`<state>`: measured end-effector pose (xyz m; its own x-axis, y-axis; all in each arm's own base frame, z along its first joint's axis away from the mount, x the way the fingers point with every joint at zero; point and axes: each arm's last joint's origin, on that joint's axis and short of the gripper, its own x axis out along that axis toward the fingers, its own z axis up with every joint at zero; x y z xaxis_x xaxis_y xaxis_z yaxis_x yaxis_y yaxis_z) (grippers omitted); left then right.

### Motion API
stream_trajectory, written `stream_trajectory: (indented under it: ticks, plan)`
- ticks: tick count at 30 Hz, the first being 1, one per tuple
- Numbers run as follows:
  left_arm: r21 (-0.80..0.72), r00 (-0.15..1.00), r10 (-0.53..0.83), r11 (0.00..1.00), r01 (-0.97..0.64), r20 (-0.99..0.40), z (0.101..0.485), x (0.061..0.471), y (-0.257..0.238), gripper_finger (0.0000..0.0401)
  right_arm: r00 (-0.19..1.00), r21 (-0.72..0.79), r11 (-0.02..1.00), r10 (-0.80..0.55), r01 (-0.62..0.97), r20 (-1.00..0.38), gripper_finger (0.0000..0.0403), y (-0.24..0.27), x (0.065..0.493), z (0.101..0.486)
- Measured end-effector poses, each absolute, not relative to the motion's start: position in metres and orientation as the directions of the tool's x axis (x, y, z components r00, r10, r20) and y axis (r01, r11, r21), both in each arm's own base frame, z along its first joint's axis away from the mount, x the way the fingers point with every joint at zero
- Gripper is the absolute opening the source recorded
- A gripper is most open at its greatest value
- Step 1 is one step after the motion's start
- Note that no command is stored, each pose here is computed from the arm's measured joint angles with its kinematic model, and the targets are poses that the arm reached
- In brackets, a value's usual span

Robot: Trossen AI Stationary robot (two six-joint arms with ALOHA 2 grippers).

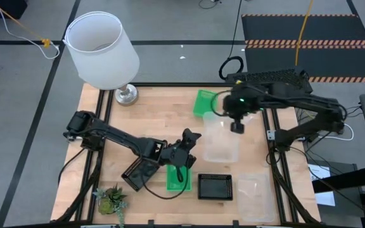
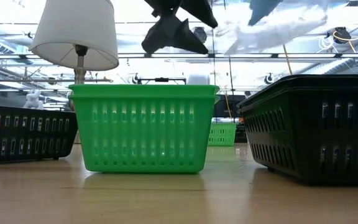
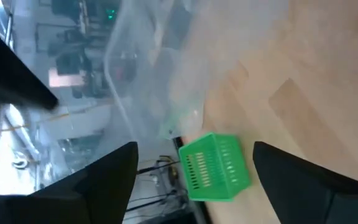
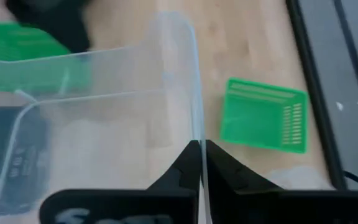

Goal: Stack baskets by color
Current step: Stack the top left transparent bin on top of the bottom transparent bin

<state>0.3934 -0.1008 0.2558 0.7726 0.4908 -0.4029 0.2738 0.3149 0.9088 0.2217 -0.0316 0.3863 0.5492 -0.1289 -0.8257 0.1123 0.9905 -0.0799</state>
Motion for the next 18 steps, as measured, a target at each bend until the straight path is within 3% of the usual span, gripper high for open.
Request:
stream_trajectory:
  ticks: [11, 18]
  plan:
    - [0.837, 0.73, 0.496, 0.513, 0.19, -0.47, 0.26, 0.372, -0.113, 0.0256, 0.588, 0.076, 0.996, 0.03, 0.053, -0.808, 0.0001, 0.024, 0.178, 0.404]
    - [0.815, 0.716, 0.499, 0.554, 0.17, -0.489, 0.266, 0.364, -0.111, 0.0212, 0.579, 0.114, 0.992, 0.061, 0.056, -0.813, 0.0, 0.051, 0.164, 0.405]
